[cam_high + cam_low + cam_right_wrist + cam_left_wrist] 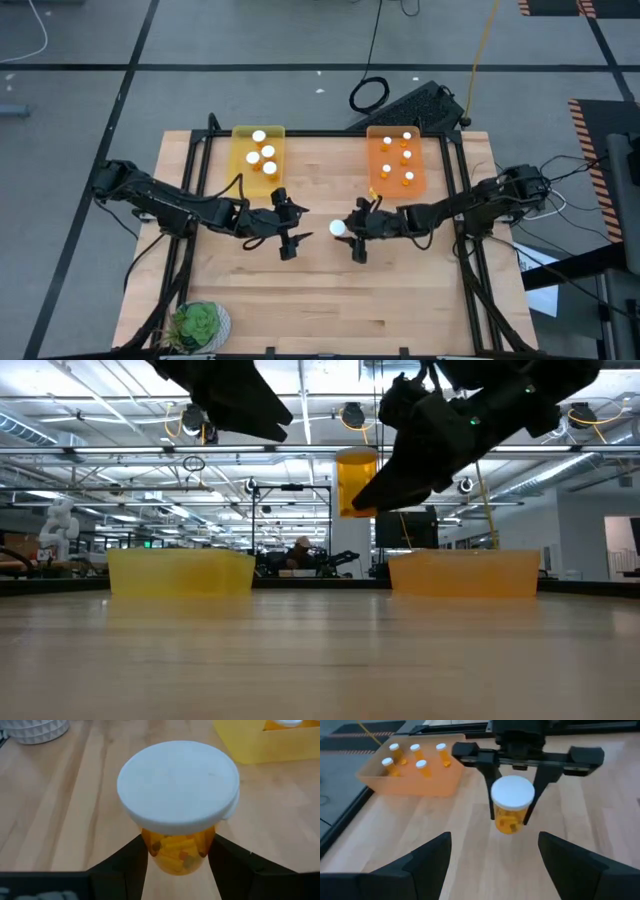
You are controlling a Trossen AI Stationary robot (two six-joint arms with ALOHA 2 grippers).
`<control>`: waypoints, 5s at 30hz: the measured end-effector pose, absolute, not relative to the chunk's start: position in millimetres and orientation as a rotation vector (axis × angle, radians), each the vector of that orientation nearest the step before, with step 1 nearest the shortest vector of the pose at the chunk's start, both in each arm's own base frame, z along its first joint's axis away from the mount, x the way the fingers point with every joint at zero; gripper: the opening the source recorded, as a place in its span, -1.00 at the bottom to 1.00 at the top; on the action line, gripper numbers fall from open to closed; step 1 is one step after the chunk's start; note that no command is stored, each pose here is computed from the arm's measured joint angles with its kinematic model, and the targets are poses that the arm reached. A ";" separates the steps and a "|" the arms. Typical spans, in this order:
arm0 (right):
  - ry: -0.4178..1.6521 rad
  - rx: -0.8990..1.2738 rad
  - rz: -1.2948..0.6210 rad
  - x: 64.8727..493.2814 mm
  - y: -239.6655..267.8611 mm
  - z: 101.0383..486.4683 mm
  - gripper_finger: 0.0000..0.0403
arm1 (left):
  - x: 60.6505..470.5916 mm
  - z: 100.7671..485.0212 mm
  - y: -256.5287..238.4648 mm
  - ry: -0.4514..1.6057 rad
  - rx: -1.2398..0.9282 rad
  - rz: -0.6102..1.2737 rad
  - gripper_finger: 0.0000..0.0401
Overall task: Pick and place medicine bottles into bin by pill shape (circle, oval)
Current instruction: Put the large orange pill bottle into the yellow bin
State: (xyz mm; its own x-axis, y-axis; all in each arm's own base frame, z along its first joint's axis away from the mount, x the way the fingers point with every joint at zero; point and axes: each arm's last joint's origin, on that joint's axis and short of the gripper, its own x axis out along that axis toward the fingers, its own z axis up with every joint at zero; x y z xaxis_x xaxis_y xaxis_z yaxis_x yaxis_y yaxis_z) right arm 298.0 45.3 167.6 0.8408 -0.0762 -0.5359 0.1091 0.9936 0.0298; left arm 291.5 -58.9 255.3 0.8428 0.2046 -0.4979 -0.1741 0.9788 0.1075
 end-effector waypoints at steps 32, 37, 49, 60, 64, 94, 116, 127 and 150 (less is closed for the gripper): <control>0.599 0.008 -0.117 300.8 20.3 167.2 -0.10 | 385.2 242.0 -27.2 0.757 0.230 0.114 0.90; 0.585 0.003 -0.115 301.6 20.4 168.4 -0.10 | 389.2 237.7 -28.9 0.747 0.250 0.102 0.75; 0.585 0.003 -0.113 301.6 20.9 168.4 -0.10 | 391.7 232.6 -30.1 0.753 0.245 0.061 0.24; 0.585 0.000 -0.116 301.5 21.0 168.4 -0.09 | 391.6 232.5 -30.1 0.755 0.251 0.058 0.08; 0.584 0.000 -0.116 301.5 21.0 168.4 0.05 | 391.4 232.3 -30.1 0.758 0.253 0.057 0.12; 0.629 0.051 -0.130 224.0 15.5 185.9 0.58 | 299.2 307.0 -3.0 0.876 0.248 0.195 0.13; 0.479 0.084 -0.067 194.6 25.8 158.7 0.58 | 187.4 232.7 78.4 0.940 -0.026 0.610 0.13; 0.357 0.106 -0.061 187.7 24.6 153.0 0.58 | 173.5 204.3 96.1 0.980 -0.094 0.610 0.13; 0.358 0.070 -0.048 187.5 24.7 153.0 0.37 | 159.1 172.2 104.5 0.951 -0.180 0.649 0.14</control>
State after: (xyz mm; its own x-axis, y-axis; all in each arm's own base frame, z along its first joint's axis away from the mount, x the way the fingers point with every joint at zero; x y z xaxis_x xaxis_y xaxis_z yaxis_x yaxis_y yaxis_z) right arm 187.5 24.7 153.0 0.9356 -0.0342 -0.3515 0.0590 0.9965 0.0600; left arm 159.1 104.5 172.2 0.4087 0.4353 -0.8021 -0.5879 0.7978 0.1334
